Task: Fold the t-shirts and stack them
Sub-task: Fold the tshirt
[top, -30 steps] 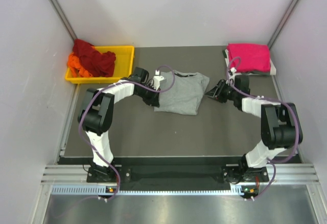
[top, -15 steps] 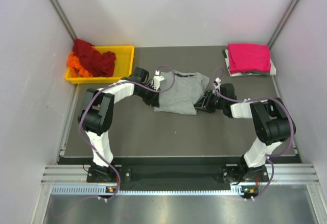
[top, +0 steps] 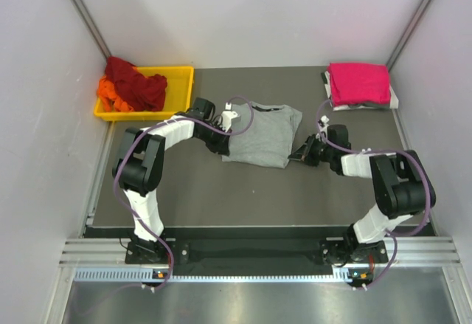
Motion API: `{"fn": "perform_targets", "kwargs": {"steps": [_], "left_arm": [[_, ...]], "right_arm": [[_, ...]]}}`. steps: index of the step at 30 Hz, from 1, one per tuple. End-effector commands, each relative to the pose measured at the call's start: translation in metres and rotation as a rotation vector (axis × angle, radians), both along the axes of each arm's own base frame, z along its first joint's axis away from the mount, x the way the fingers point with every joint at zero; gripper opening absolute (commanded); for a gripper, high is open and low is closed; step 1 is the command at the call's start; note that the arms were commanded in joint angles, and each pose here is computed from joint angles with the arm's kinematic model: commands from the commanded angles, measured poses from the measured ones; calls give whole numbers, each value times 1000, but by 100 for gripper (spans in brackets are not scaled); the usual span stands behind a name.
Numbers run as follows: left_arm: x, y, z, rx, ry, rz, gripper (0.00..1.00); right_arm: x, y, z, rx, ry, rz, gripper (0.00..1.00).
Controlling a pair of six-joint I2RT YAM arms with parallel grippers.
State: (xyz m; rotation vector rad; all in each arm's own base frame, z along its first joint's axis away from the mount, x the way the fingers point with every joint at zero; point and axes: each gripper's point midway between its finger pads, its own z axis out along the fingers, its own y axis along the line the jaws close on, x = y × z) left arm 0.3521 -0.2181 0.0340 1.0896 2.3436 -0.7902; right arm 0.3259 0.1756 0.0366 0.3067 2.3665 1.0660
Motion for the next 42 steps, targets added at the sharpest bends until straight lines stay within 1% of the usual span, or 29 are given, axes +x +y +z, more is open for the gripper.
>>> {"fn": "perform_targets", "kwargs": {"steps": [1, 3, 6, 10, 11, 12, 14, 15, 16, 17, 18, 19, 20, 21, 22, 23, 24, 25, 26, 27, 28, 29, 31, 32, 34, 37, 38, 41, 42], "left_arm": [[-5, 5, 9, 28, -25, -33, 0], [-7, 5, 8, 26, -15, -38, 0], [-13, 5, 5, 24, 3, -47, 0], [-29, 5, 2, 20, 42, -95, 0], [-31, 3, 2, 17, 46, -104, 2], [-31, 3, 3, 18, 42, -107, 8], [-24, 1, 13, 15, 24, -103, 26], [-19, 2, 19, 16, 15, -98, 39], [-7, -1, 33, 4, -12, -84, 53], [-3, -1, 40, -4, -16, -76, 55], [4, 1, 48, -15, -28, -60, 57], [15, -1, 63, -34, -59, -46, 57], [22, 0, 71, -43, -80, -31, 58], [32, 4, 78, -55, -92, 4, 60], [46, 4, 88, -62, -130, 32, 61], [56, 4, 87, -64, -136, 59, 61], [74, 1, 92, -79, -187, 87, 61], [88, -2, 99, -94, -192, 144, 61], [100, -2, 88, -79, -184, 179, 60], [112, -4, 88, -87, -186, 218, 60], [128, -6, 98, -95, -219, 240, 60], [139, -4, 84, -69, -215, 272, 60], [155, -10, 92, -86, -246, 276, 61], [158, -14, 85, -95, -232, 265, 61], [163, -24, 90, -115, -250, 235, 62], [169, -35, 78, -98, -261, 215, 63], [170, -37, 67, -87, -246, 215, 62], [173, -40, 54, -89, -217, 222, 54], [172, -41, 53, -93, -213, 219, 39]], "right_arm": [[-9, -5, 15, -10, -46, 38, 0], [-19, -3, 9, -1, -21, 68, 0], [-24, -4, -1, -1, 1, 66, 0], [-26, -3, -3, 9, 5, 72, 0], [-25, -3, -3, 6, 5, 70, 0], [-24, -3, 0, 1, 1, 72, 1], [-18, -5, 6, -4, -17, 73, 11], [-12, -5, 15, -8, -33, 75, 16], [-8, -6, 20, -20, -51, 80, 24], [4, -6, 34, -32, -93, 78, 27], [5, -10, 36, -50, -78, 73, 30], [10, -14, 41, -79, -103, 78, 34], [26, -20, 56, -117, -152, 51, 35], [29, -23, 60, -145, -155, 43, 36], [37, -26, 68, -167, -185, 31, 37], [52, -27, 83, -176, -230, 17, 38], [61, -27, 89, -189, -254, 7, 39], [69, -28, 94, -203, -273, 11, 40], [86, -28, 99, -218, -286, 4, 40], [92, -33, 94, -250, -261, -13, 41], [100, -33, 92, -268, -262, -9, 41], [114, -31, 91, -278, -262, -5, 42], [121, -25, 84, -297, -245, 21, 45], [131, -22, 77, -305, -234, 27, 46], [136, -19, 68, -310, -212, 42, 47], [143, -10, 52, -302, -183, 63, 46], [143, -6, 44, -295, -165, 72, 46], [140, 5, 35, -276, -146, 100, 45], [138, 8, 33, -269, -143, 112, 44]]}}
